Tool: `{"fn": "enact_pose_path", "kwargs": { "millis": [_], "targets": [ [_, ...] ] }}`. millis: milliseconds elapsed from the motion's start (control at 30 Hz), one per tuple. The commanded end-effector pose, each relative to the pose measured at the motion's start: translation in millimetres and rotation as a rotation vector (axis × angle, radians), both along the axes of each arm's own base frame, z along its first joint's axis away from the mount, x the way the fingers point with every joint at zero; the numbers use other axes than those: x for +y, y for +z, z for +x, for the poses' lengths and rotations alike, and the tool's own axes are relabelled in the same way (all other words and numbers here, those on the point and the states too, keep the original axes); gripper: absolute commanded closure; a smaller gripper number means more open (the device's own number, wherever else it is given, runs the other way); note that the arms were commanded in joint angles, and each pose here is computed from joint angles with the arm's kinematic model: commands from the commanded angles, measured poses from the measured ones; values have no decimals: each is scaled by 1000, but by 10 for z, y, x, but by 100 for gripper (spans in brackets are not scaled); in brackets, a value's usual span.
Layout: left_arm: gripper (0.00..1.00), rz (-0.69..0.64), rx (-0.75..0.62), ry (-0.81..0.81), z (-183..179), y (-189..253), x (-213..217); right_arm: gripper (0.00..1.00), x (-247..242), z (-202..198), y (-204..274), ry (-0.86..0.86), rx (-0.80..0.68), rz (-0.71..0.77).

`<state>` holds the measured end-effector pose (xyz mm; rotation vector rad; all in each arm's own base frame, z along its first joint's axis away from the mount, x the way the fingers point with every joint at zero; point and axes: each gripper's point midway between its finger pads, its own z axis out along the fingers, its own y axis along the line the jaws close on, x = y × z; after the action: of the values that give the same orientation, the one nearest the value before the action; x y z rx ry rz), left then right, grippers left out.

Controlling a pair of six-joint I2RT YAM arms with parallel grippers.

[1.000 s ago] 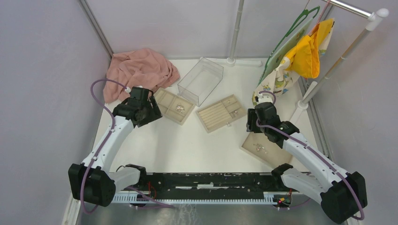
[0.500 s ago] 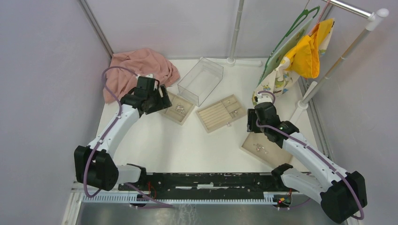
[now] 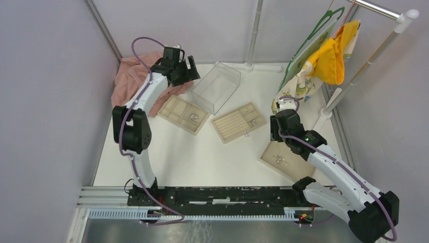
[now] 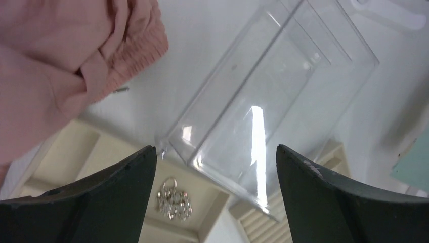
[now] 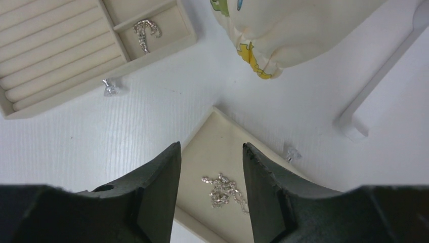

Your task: Organize the mixed jewelry

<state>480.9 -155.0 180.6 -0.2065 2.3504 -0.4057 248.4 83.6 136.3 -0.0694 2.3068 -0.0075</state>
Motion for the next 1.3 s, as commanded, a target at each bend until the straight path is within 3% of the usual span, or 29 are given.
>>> {"fn": "enact_pose_path", "kwargs": {
  "millis": [0, 133, 200, 267, 367, 500, 800, 1000, 1267],
  "targets": [
    [5, -176, -1, -54, 464, -70, -52, 45, -73, -14, 155, -42, -49, 10],
    [3, -162, -23, -64, 724, -282, -31, 45, -100, -61, 156, -53, -42, 13],
    [5, -201, 27, -84, 734, -438, -86, 45, -116, -69, 156, -58, -42, 10],
    [6, -252, 87, -139, 587, -543, -196, 45, -128, -74, 157, -60, -42, 4],
    [6, -311, 60, -170, 362, -481, -313, 45, -136, -72, 133, -66, -42, 2],
    [7, -316, 111, -207, 19, -545, -489, 45, -98, -55, 108, -59, -37, 15],
    [7, -179, 96, -284, -665, -343, -854, 45, -46, -24, 87, -40, -30, 20],
    [9, -36, -87, -243, -644, 226, -921, 45, 1, 7, 56, -17, -25, 20],
    [11, 52, -46, -232, -543, 55, -1233, 40, 160, 136, 71, 26, -19, 43]
  ]
}}
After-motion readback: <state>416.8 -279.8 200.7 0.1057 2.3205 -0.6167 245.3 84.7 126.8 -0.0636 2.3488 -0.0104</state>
